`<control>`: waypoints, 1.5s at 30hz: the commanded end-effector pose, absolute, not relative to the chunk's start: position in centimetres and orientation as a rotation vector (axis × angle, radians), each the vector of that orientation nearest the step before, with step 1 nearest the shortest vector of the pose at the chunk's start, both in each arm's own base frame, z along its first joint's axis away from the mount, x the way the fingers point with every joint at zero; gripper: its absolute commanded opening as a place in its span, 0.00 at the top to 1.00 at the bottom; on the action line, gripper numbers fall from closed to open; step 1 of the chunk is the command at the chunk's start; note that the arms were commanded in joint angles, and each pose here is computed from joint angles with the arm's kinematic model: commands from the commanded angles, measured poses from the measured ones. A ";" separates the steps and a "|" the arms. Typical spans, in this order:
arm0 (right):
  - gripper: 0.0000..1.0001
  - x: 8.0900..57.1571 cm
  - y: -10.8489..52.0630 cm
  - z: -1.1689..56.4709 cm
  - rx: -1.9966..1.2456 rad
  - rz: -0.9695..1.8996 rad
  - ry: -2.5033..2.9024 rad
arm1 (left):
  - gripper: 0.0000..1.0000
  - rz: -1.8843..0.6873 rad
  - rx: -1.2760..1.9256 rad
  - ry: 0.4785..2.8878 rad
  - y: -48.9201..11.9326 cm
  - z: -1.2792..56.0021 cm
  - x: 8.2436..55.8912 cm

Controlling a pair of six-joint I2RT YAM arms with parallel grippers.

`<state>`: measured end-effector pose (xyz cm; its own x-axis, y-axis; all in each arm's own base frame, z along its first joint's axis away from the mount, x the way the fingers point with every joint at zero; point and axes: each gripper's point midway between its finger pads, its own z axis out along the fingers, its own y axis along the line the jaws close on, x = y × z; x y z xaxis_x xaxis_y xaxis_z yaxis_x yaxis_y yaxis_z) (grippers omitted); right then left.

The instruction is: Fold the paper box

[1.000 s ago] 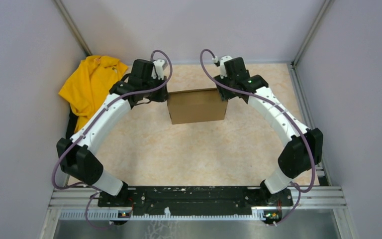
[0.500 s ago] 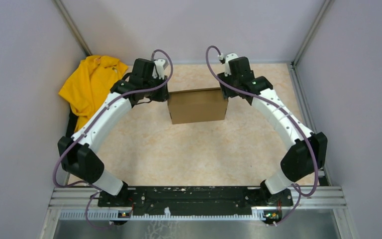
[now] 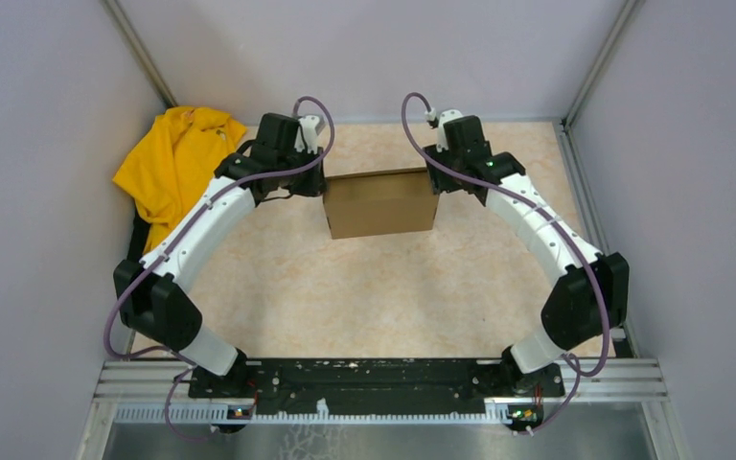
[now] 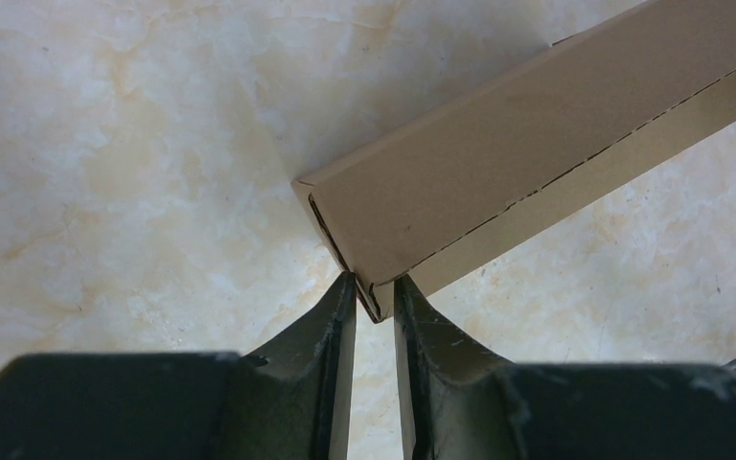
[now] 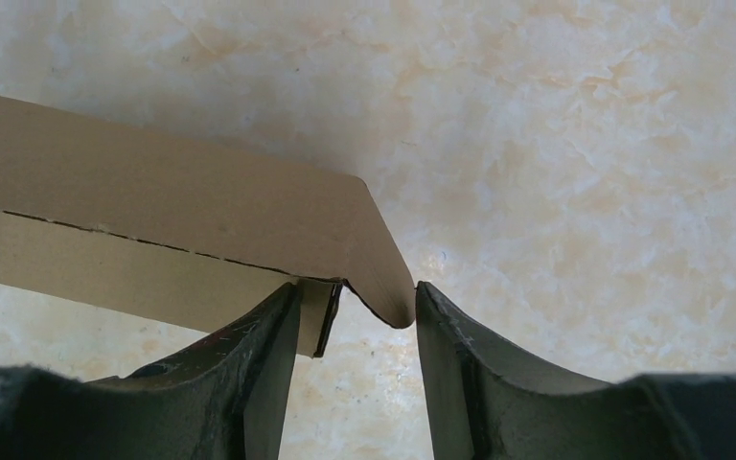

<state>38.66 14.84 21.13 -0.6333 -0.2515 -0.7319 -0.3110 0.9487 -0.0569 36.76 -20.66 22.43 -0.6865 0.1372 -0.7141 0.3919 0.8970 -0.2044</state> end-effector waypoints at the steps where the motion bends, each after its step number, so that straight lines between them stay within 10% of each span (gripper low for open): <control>1: 0.53 39.7 15.0 21.1 -0.362 0.102 2.253 | 0.73 -0.461 0.381 2.286 -20.8 23.6 37.2; 45: 0.50 41.6 12.4 26.8 -0.356 0.103 2.066 | 0.65 -0.466 0.390 2.314 -20.6 23.0 37.7</control>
